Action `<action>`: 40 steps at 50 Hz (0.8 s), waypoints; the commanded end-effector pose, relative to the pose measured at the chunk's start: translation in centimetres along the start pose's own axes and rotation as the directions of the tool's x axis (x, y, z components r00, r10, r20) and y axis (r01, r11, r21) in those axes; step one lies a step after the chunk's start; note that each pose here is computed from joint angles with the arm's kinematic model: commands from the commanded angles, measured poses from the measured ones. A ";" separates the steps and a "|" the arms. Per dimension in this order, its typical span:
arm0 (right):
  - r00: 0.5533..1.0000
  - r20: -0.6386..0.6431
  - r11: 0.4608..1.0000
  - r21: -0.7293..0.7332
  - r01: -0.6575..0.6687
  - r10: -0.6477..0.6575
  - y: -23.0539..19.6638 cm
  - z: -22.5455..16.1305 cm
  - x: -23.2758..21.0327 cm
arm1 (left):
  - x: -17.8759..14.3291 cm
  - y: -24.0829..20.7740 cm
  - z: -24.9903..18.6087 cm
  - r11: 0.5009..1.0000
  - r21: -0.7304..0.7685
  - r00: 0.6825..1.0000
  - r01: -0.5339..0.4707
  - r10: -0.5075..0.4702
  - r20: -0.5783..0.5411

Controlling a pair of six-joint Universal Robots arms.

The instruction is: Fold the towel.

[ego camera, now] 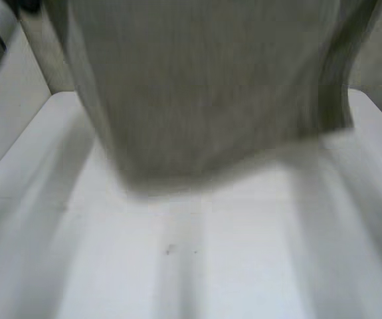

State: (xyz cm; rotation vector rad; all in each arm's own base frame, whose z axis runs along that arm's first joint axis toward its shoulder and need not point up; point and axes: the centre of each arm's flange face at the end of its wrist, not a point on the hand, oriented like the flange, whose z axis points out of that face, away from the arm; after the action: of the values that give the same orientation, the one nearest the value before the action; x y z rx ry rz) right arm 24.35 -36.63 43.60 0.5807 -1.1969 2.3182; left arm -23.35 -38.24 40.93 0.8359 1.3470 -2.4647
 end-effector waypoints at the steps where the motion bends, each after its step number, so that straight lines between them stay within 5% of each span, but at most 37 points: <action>1: 1.000 0.014 0.999 0.030 -0.018 0.018 0.0 -1.1 -0.3 | -3.3 -2.2 0.9 0.976 0.198 0.986 0.087 -0.113 0.124; 8: 0.984 0.177 0.999 -0.045 -0.003 0.011 3.5 -3.7 -3.8 | -0.8 4.6 -1.5 0.990 -0.017 0.989 0.137 -0.136 0.064; 16: 0.902 0.422 0.979 -0.203 -0.008 0.094 9.9 -9.3 -8.4 | 6.0 12.5 -8.2 0.938 -0.288 0.968 0.195 -0.231 -0.096; 21: 0.758 0.620 0.950 -0.313 0.002 0.203 14.0 -16.1 -12.4 | 10.4 16.5 -14.6 0.886 -0.431 0.945 0.169 -0.270 -0.185; 23: 0.732 0.645 0.942 -0.336 0.013 0.219 14.4 -17.4 -12.7 | 10.9 17.0 -16.1 0.871 -0.469 0.942 0.145 -0.266 -0.203; 32: 0.636 0.751 0.885 -0.403 0.232 0.175 13.8 -21.9 -9.1 | 9.2 15.4 -22.8 0.785 -0.616 0.932 -0.065 -0.172 -0.319; 34: 0.604 0.780 0.823 -0.444 0.353 0.161 13.0 -23.1 -5.5 | 6.9 12.8 -24.5 0.746 -0.652 0.927 -0.135 -0.136 -0.348; 37: 0.552 0.817 0.755 -0.467 0.460 0.168 12.0 -24.7 -2.6 | 5.3 10.0 -25.8 0.717 -0.680 0.917 -0.152 -0.154 -0.368; 40: 0.523 0.835 0.744 -0.458 0.487 0.171 11.0 -25.4 -1.5 | 5.0 8.5 -26.1 0.726 -0.674 0.905 -0.137 -0.186 -0.384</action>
State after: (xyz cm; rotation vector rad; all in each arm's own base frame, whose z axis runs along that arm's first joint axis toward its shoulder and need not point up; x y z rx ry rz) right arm 17.96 -25.36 19.44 1.4982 -2.0745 1.4190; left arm -14.45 -24.99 17.27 1.1194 2.1822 -1.6318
